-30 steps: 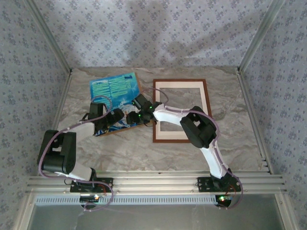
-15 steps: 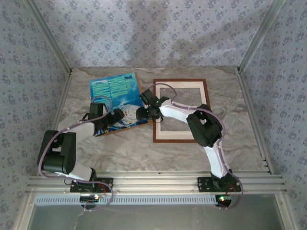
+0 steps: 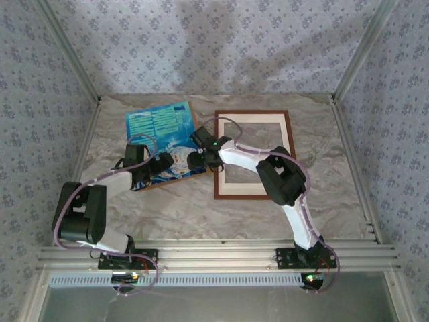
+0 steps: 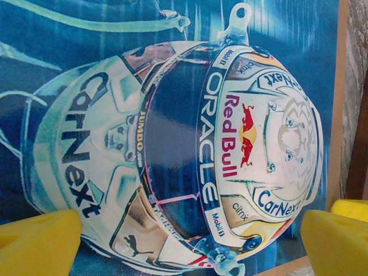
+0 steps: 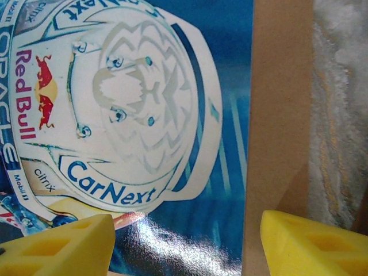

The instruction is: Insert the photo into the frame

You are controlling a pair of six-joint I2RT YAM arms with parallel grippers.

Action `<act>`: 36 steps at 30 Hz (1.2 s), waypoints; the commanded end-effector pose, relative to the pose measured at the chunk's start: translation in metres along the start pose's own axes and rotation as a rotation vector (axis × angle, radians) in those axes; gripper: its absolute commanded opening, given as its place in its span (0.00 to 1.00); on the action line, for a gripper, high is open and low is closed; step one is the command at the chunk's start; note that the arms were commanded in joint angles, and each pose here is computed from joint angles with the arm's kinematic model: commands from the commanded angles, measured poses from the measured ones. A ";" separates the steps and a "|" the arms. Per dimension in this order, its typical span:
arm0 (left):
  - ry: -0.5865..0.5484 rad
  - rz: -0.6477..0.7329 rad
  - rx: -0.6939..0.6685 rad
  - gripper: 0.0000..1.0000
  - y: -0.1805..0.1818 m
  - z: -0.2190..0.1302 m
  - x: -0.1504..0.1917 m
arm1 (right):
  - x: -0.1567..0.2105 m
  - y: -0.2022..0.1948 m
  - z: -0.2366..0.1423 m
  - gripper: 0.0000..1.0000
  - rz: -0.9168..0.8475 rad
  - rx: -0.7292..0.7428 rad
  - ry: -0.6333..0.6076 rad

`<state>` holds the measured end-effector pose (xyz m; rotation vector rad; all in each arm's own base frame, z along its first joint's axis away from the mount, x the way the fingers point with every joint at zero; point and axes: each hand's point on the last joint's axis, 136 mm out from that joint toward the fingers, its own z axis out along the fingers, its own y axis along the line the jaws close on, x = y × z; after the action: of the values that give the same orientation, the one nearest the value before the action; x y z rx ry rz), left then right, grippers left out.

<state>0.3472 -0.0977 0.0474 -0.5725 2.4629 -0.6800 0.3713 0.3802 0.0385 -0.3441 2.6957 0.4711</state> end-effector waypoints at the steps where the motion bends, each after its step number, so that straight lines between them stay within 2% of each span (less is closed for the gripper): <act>1: 0.109 -0.033 -0.071 0.99 0.023 0.003 0.030 | 0.016 0.008 0.013 0.68 -0.019 -0.006 0.052; 9: 0.121 -0.038 -0.058 0.99 0.022 0.006 0.033 | 0.022 0.035 0.015 0.66 -0.025 -0.117 0.079; 19: 0.128 -0.042 -0.052 0.98 0.022 0.008 0.034 | -0.010 0.063 -0.015 0.66 0.034 -0.380 -0.035; 23: 0.127 -0.041 -0.051 0.99 0.022 0.007 0.035 | -0.018 0.053 -0.014 0.72 0.050 -0.400 -0.068; 27: 0.131 -0.041 -0.054 0.98 0.023 0.008 0.036 | -0.035 0.050 -0.010 0.77 0.117 -0.486 -0.103; 36: 0.132 -0.039 -0.054 0.99 0.023 0.008 0.036 | -0.060 0.071 -0.010 0.87 0.129 -0.624 -0.131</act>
<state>0.3480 -0.0991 0.0476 -0.5685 2.4608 -0.6949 0.4002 0.4325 0.0800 -0.2507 2.4462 1.2161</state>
